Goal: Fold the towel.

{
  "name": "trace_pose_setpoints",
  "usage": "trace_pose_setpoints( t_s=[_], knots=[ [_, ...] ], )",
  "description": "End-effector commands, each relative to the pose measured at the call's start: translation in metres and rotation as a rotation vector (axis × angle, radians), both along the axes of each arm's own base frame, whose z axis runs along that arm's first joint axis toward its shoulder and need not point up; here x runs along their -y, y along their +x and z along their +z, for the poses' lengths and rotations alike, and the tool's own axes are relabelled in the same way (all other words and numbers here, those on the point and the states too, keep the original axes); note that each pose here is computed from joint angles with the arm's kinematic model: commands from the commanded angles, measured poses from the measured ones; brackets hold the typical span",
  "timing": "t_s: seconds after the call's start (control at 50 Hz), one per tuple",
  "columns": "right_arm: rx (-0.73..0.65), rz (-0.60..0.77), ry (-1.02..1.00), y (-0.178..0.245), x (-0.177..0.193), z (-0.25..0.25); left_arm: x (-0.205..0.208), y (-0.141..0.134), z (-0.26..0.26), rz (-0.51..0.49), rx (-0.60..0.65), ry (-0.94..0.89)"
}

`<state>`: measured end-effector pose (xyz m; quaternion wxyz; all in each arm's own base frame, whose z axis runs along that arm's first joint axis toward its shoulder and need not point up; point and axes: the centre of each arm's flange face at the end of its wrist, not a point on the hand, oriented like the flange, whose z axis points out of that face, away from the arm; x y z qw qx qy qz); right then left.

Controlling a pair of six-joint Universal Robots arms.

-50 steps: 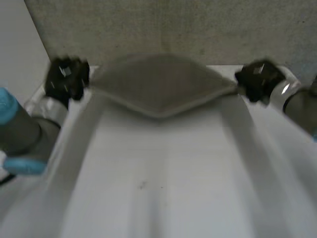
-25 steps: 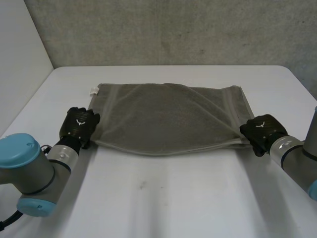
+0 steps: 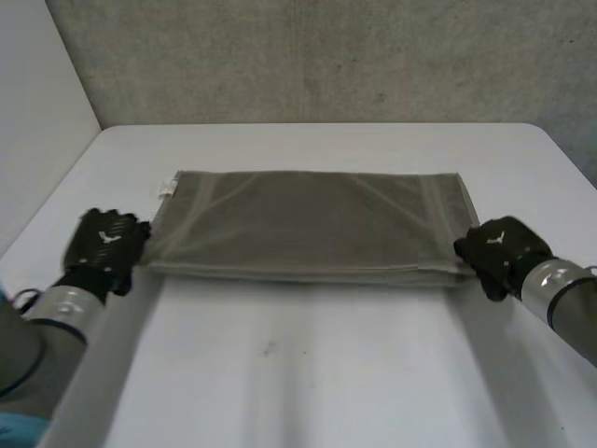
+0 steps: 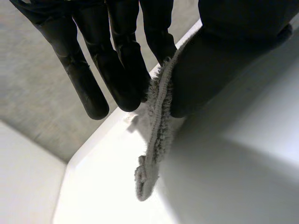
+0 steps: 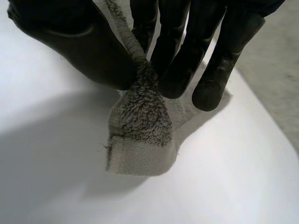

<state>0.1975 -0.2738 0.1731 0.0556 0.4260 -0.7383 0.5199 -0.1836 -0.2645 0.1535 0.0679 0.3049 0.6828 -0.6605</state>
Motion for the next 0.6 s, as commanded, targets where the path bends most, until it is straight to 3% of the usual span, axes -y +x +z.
trace_pose_setpoints(
  t_s=[0.02, 0.1, 0.22, 0.32, 0.36, 0.48, 0.6],
  knots=[
    [-0.154, 0.198, 0.228, -0.002, -0.05, -0.002, -0.031, 0.022, 0.032, 0.048, 0.041, 0.04],
    [-0.211, 0.268, 0.387, -0.016, -0.064, 0.009, -0.049, 0.023, 0.042, -0.037, 0.055, 0.074],
    [-0.162, 0.198, 0.252, -0.018, -0.033, 0.027, -0.044, 0.021, 0.045, -0.107, 0.038, 0.051],
    [-0.073, 0.121, 0.184, -0.011, 0.012, 0.02, -0.003, 0.014, 0.034, -0.137, 0.036, -0.015],
    [-0.064, 0.111, 0.16, -0.008, 0.022, 0.021, 0.025, -0.007, 0.025, -0.183, 0.046, -0.065],
    [-0.017, 0.123, 0.054, 0.018, 0.055, 0.015, 0.084, -0.021, -0.001, -0.12, 0.055, -0.062],
    [-0.005, 0.103, -0.027, 0.03, 0.082, 0.006, 0.114, -0.034, -0.012, -0.131, 0.052, -0.099]
  ],
)
